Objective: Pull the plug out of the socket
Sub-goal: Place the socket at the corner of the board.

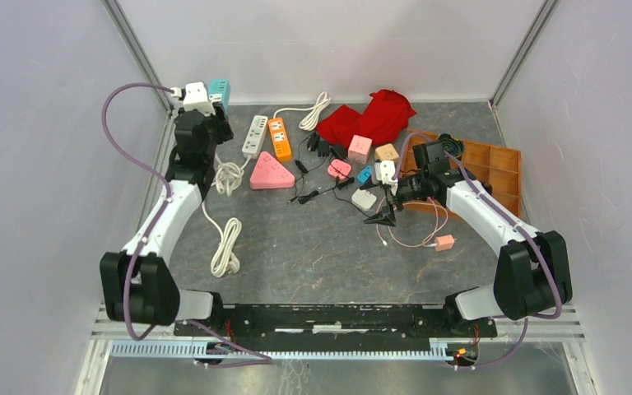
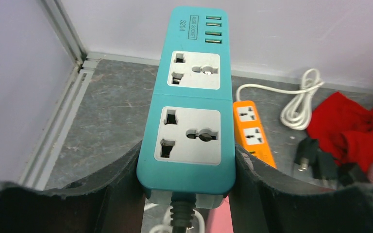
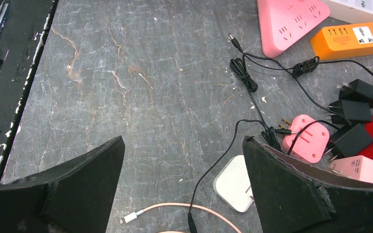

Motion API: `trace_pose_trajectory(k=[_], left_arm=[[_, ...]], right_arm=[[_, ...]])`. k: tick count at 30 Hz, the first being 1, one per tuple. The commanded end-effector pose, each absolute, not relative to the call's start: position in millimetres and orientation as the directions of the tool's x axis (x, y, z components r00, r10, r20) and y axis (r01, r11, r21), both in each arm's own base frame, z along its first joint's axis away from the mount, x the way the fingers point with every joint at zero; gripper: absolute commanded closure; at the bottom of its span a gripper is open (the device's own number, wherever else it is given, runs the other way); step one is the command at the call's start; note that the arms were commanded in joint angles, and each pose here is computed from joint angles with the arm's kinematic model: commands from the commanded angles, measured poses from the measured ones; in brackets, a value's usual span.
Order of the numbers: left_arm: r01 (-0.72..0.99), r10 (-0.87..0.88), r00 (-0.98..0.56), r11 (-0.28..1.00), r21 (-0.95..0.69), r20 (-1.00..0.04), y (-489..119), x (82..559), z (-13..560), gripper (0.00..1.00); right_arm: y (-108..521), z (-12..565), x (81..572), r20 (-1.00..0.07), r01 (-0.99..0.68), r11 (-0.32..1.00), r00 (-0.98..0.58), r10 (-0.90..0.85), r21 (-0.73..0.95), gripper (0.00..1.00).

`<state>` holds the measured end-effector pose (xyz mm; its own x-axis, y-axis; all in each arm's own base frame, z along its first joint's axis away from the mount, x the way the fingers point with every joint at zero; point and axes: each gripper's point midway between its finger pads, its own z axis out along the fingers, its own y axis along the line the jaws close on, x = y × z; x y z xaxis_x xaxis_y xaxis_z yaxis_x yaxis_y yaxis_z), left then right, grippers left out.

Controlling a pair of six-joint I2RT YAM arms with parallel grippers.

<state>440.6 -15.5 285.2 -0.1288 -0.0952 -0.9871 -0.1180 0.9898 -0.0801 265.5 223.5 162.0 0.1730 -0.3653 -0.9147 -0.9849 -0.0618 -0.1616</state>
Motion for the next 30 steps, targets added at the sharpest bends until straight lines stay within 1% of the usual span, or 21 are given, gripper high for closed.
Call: trace_pose_trajectory(k=[1,5,12,17,24,30], left_arm=[[-0.102,-0.01,0.02,0.995,-0.012,-1.0,7,473,334,0.98],[-0.145,-0.006,-0.006,0.989,-0.006,-1.0,40,493,322,0.95],[-0.144,0.13,-0.067,0.98,0.139,-0.989,72,514,305,0.89],[-0.145,0.13,-0.215,0.976,0.164,-0.968,94,523,246,0.85],[-0.099,0.055,-0.399,0.99,0.102,-0.915,104,520,158,0.82],[-0.087,-0.013,-0.499,0.996,0.035,-0.867,100,518,109,0.78]], right_arm=[[223,171,264,-0.916,-0.979,-0.063,0.202,-0.346,-0.192,0.02],[223,170,265,-0.912,-0.978,-0.061,0.209,-0.353,-0.2,0.02],[221,168,268,-0.905,-0.976,-0.056,0.214,-0.367,-0.208,0.02],[220,167,269,-0.901,-0.976,-0.052,0.217,-0.375,-0.213,0.02],[220,165,270,-0.899,-0.976,-0.05,0.214,-0.381,-0.211,0.02],[220,163,270,-0.899,-0.977,-0.051,0.21,-0.385,-0.206,0.02]])
